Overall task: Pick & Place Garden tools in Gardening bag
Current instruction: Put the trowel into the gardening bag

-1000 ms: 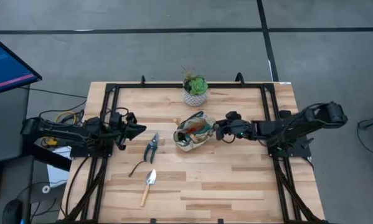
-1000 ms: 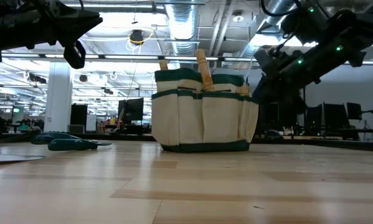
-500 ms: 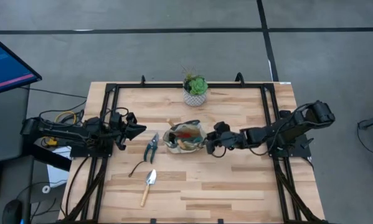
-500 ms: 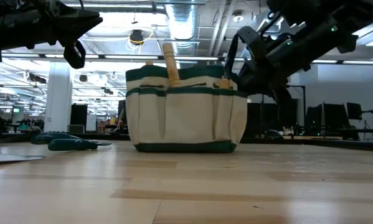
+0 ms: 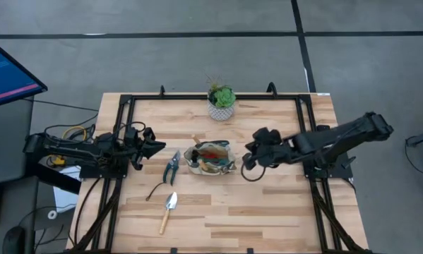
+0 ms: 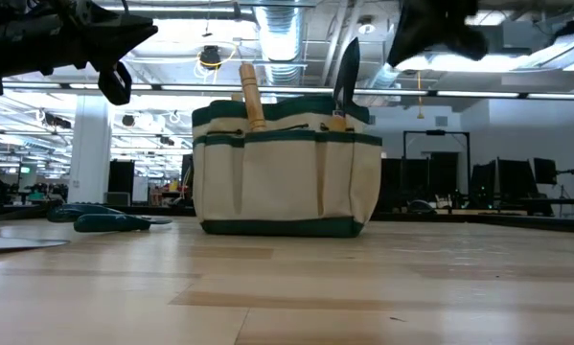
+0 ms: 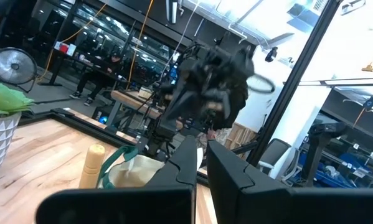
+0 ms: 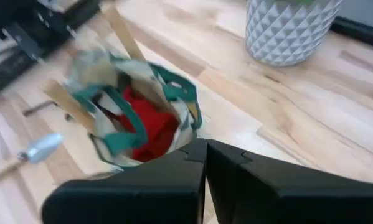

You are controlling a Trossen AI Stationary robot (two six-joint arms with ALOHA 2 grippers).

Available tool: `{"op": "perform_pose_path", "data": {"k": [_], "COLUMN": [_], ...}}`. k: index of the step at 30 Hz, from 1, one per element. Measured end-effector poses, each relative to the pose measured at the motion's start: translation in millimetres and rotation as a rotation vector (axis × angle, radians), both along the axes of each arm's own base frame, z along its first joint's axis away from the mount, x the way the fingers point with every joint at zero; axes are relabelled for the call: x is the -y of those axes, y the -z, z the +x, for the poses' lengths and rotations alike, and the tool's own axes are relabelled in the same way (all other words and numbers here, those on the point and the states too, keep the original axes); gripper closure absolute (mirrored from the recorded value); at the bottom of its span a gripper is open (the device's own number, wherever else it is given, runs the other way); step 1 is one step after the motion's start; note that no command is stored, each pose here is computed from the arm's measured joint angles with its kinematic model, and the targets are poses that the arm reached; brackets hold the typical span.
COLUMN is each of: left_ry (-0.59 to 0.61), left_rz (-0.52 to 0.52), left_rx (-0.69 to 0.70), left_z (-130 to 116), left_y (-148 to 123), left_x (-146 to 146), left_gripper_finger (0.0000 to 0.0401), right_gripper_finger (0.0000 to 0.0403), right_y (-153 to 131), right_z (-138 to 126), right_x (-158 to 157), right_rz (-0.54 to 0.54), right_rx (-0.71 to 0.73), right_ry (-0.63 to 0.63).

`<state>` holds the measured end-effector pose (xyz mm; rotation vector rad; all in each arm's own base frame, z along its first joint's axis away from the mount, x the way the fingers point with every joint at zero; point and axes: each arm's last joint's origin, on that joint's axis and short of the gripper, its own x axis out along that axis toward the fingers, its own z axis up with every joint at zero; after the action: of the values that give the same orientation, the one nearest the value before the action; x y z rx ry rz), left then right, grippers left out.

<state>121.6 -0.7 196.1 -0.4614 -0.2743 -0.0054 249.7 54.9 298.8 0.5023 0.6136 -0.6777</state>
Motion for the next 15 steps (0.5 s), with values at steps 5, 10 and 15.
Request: {"op": "perform_pose_path", "data": {"k": [5,10,15], "left_ry": [0.0,0.0,0.0], "left_rz": [0.0,0.0,0.0], "left_rx": [0.0,0.0,0.001], "left_z": [0,0,0], "left_y": [0,0,0], "left_x": [0,0,0], "left_gripper_finger": [0.0393,0.0393,0.0393], "right_gripper_finger": [0.0403,0.0403,0.0403], "right_y": [-31,-37,-37], "right_z": [-1,0,-3], "right_x": [-6,-16,-25], "right_rz": [-0.004,-0.004,0.013], "right_rx": [0.031,0.058,0.066], "right_ry": [-0.005,-0.064,-0.093]}}
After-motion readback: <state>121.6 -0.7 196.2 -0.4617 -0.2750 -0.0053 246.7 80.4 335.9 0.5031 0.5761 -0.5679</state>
